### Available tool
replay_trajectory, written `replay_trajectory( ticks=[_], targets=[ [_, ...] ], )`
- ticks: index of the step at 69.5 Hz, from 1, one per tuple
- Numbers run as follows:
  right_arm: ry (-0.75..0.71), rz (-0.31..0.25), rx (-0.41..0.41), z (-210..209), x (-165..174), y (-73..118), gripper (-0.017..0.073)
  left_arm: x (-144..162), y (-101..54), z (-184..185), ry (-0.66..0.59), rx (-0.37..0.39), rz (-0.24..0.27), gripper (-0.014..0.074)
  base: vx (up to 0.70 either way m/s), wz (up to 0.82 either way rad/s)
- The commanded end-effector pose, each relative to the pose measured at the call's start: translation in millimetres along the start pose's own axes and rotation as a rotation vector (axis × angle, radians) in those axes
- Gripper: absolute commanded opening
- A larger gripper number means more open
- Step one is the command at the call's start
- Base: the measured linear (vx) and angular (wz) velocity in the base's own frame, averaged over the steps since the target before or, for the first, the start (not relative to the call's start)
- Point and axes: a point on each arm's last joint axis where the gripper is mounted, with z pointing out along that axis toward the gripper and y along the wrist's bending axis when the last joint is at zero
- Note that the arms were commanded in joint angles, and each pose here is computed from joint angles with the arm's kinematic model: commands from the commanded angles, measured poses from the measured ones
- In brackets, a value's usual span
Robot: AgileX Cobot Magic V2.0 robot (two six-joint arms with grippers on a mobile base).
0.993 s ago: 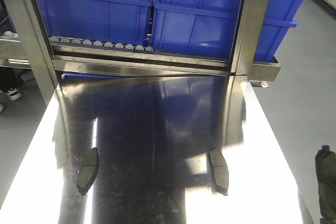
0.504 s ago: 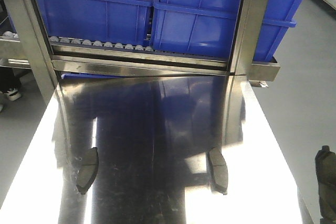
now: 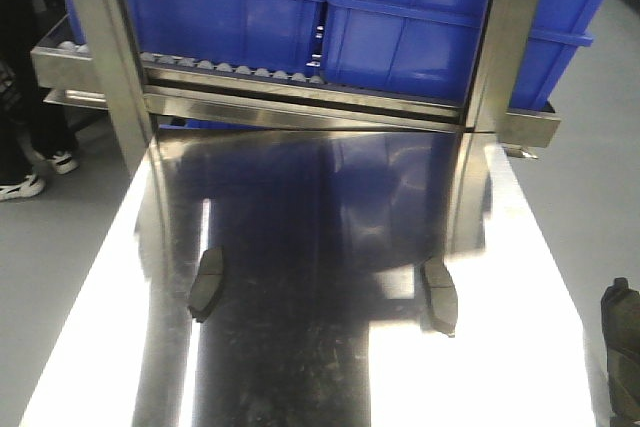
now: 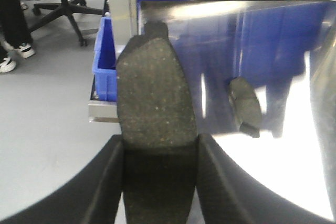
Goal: Move and align brake pads A on conveyor
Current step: 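Drive the base away from the steel table holding both pads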
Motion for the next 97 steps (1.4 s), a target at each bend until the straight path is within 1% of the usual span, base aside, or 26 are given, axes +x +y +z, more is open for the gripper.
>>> replay_trajectory(
  ticks=[1,16,31,69,97],
  targets=[
    [-0.115,-0.008,0.009,-5.5,-15.9,-0.7,0.0079,-16.9,-1.4,-3.3,-0.117,0.011,-0.002,0.0146,-0.11,0.19],
    [-0.089,-0.008,0.006,-5.5,-13.3,-0.4,0.0079,-16.9,-1.4,-3.3,-0.117,0.011,-0.002,0.0146,-0.06,0.31],
    [-0.064,-0.008,0.004,-5.3,-11.0,-0.2,0.0079,-16.9,-1.4,-3.3,-0.117,0.01,-0.001,0.0146,-0.01,0.59],
    [-0.065,-0.008,0.004,-5.3,-11.1,-0.2,0.0079,-16.9,-1.4,-3.3,-0.117,0.01,-0.001,0.0146,-0.01,0.67],
    [-0.065,-0.008,0.004,-5.3,-11.1,-0.2,0.0079,-16.9,-1.4,-3.3,-0.117,0.01,-0.001,0.0146,0.01,0.5]
  ],
)
